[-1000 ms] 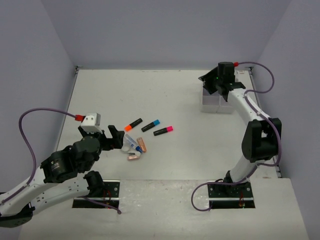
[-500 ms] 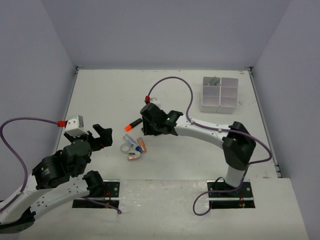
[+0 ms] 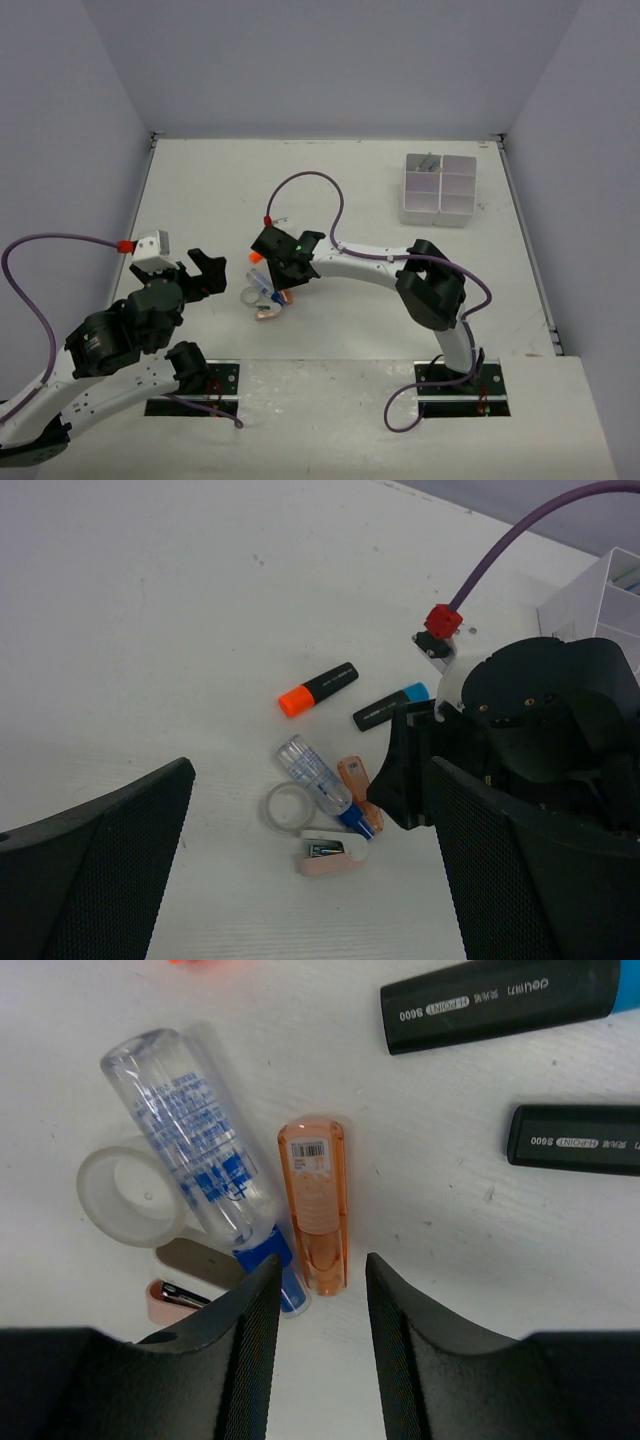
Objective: Sort the stationery into containers
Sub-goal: Pick up the stationery from the center of the board.
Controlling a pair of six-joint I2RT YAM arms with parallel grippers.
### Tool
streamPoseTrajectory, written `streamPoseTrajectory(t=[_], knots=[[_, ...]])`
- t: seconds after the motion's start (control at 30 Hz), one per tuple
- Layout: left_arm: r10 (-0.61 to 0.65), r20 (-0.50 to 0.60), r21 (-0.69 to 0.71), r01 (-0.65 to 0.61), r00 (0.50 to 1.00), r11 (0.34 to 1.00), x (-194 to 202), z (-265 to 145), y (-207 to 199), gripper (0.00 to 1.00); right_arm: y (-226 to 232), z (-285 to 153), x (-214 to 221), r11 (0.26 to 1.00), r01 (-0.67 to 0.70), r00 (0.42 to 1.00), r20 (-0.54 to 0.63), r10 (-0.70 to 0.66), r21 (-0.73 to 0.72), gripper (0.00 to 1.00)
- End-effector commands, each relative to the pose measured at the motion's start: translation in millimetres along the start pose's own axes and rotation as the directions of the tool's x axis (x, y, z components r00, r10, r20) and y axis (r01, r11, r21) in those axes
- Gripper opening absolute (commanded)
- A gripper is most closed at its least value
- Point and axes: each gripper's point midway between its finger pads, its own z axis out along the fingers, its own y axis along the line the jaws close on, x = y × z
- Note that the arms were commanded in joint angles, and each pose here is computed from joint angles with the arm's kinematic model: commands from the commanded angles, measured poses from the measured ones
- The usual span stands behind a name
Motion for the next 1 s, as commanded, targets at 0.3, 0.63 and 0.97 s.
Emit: streamPoseTrajectory(t=[0.3,0.63,0.97], knots=[[-0.02,0.031,0.019,0.02,0.999,1.0,-12,-2,-5,1.0,1,20,-10,0.996,0.039,0.999,0.008,-0.04,0.08,0.4],[-0.03,0.036,0.026,0.029,0.999,0.999,-14,-3,-4,1.0,-13,40,13,0.992,0.039,0.998,-0.061,-0.031,0.121,0.39],[-0.034,0.037,0.031,0.033,0.999,0.999,-14,-4,-4,1.0,-28,18,2,0.989,0.045,0.999,-0.01,-0.044,0.138,0.08]])
